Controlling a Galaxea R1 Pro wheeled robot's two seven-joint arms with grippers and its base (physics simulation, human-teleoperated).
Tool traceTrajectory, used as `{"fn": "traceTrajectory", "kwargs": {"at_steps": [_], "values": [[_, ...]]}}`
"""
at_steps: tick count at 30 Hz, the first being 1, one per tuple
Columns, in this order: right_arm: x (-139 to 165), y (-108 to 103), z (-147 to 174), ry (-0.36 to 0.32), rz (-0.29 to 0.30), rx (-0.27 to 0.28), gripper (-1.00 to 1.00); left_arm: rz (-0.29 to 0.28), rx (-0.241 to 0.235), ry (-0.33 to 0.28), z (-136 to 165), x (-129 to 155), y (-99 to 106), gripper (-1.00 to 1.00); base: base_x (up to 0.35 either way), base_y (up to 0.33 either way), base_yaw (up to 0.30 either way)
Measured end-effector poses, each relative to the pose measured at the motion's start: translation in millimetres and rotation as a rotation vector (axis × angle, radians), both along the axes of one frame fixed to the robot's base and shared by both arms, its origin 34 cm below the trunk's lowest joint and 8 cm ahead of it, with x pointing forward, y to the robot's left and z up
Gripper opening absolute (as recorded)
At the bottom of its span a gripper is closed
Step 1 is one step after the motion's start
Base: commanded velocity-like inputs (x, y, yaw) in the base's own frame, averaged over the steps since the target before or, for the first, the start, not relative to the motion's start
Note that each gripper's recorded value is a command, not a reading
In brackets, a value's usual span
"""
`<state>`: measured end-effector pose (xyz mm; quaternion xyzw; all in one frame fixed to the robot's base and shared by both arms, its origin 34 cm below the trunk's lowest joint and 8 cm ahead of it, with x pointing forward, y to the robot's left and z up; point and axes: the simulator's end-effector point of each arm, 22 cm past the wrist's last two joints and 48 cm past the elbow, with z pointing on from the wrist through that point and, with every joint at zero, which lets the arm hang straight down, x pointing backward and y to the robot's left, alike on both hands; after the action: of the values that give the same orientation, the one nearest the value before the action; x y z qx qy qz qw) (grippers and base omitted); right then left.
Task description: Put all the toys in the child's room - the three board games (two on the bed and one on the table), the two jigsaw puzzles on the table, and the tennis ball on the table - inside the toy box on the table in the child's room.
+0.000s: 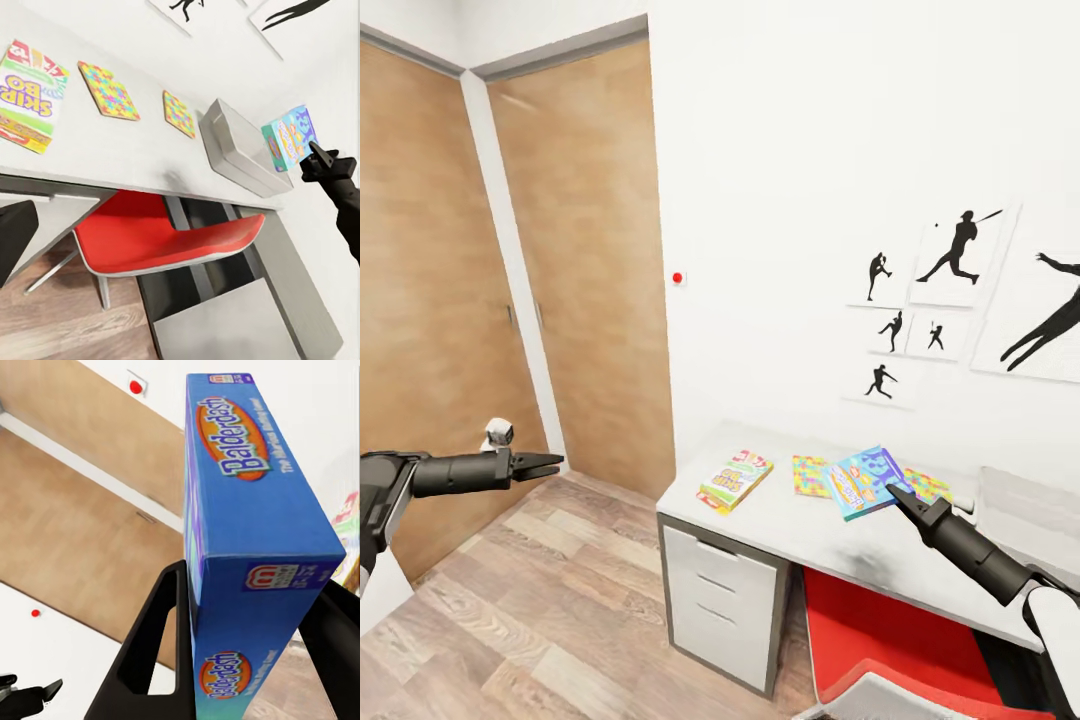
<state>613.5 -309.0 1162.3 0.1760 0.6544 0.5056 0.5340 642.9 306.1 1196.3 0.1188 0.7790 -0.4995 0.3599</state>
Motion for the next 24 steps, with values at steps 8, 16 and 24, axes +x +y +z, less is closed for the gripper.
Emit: {"fn": "traceTrajectory", "kwargs": {"at_steps": [8,16,24], "values": [[-0.7,-0.4,3.1,-0.007,-0.002,0.002,-1.0,0.0,0.001,-0.005,2.6,-1.1,0.0,1.0,0.0,0.0,-0.28],[-1.6,-0.7,5.0,-0.011,-0.003,0.003,-1.0,0.005,0.004,-0.011,6.1,-2.2,3.1,1.0,0.0,0.0,-0.28],[-2.4,-1.5,8.1,-0.018,-0.003,0.007,-1.0,0.005,0.003,-0.017,8.0,-3.8,3.5,1.0,0.0,0.0,-0.28]]}}
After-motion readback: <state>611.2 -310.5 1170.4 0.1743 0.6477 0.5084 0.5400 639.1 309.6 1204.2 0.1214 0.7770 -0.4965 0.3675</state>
